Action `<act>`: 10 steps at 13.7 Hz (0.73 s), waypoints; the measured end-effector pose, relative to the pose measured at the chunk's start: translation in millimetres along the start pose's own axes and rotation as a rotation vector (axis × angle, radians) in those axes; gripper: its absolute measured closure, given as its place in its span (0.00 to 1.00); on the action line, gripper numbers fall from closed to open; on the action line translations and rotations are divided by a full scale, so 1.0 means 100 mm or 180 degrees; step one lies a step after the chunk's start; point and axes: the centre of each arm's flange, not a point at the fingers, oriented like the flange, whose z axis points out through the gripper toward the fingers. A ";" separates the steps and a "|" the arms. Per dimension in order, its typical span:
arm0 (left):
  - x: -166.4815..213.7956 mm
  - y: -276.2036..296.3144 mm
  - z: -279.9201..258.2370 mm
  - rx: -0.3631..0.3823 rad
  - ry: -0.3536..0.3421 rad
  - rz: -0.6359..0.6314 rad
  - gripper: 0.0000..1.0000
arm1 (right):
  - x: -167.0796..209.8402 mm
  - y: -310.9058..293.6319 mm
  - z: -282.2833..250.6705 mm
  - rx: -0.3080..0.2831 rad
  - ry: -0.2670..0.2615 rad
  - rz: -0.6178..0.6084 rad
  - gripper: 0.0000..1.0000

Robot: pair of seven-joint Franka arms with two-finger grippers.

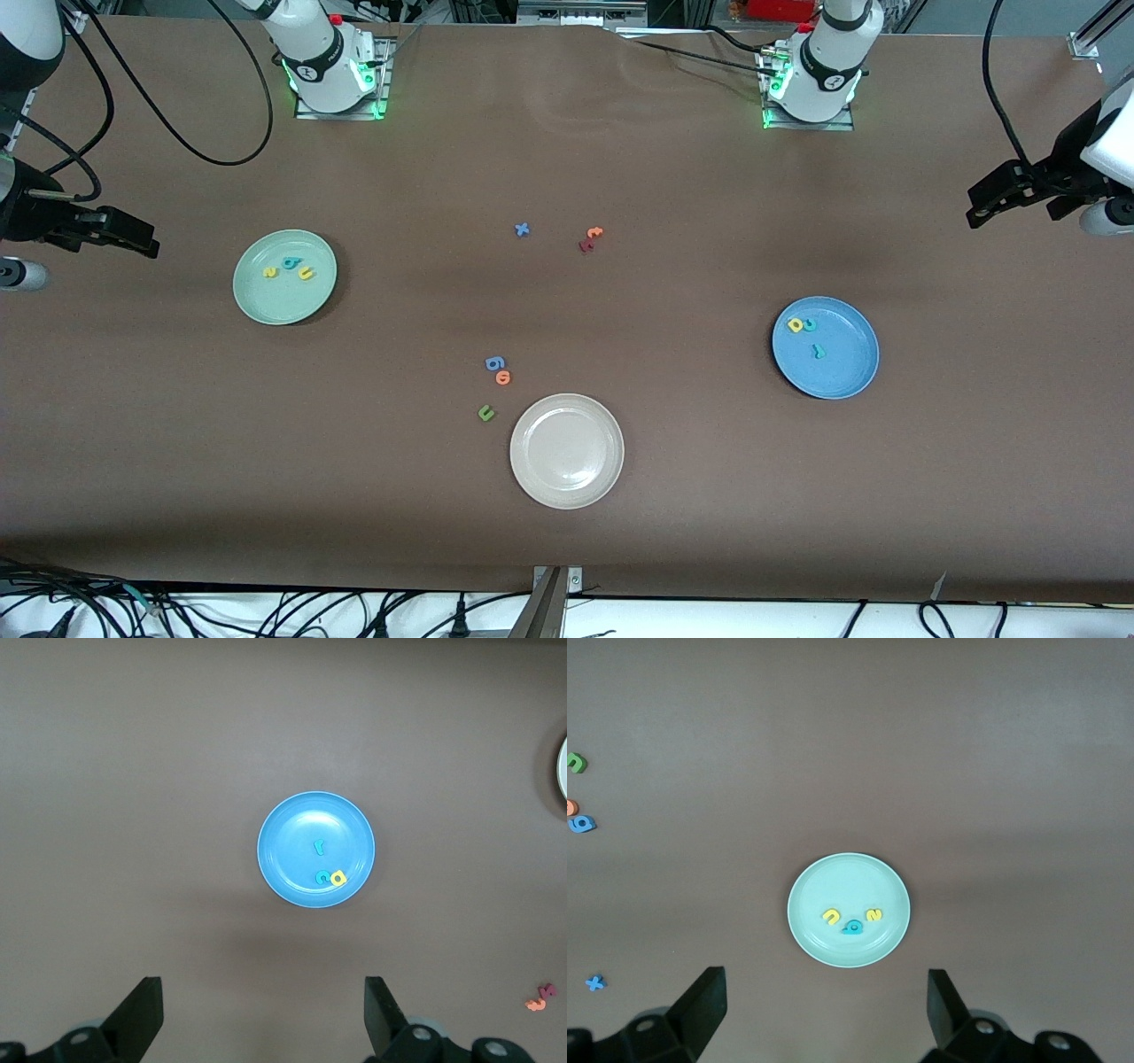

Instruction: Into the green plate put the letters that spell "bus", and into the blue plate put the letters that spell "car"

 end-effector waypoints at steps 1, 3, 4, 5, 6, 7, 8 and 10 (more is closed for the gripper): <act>0.00 0.00 0.01 0.0001 -0.0007 0.0003 0.00 | 0.00 0.00 0.00 0.0000 0.0000 0.0000 0.00; 0.00 0.01 0.02 0.0002 -0.0014 0.0005 0.00 | 0.00 0.00 0.00 0.0000 0.0000 0.0000 0.00; 0.00 0.02 0.02 0.0002 -0.0015 0.0011 0.00 | 0.00 0.00 0.00 0.0000 0.0000 0.0000 0.00; -0.01 0.04 0.02 0.0003 -0.0015 0.0024 0.00 | 0.00 0.00 0.00 0.0000 0.0000 0.0000 0.00; -0.01 0.05 0.02 0.0003 -0.0015 0.0034 0.00 | 0.00 0.00 0.00 0.0000 0.0000 0.0000 0.00; -0.01 0.06 0.02 0.0003 -0.0015 0.0039 0.00 | 0.00 0.00 0.00 0.0000 0.0000 0.0000 0.00; -0.01 0.06 0.02 0.0003 -0.0015 0.0039 0.00 | 0.00 0.00 0.00 0.0000 0.0000 0.0000 0.00; -0.01 0.06 0.02 0.0003 -0.0015 0.0039 0.00 | 0.00 0.00 0.00 0.0000 0.0000 0.0000 0.00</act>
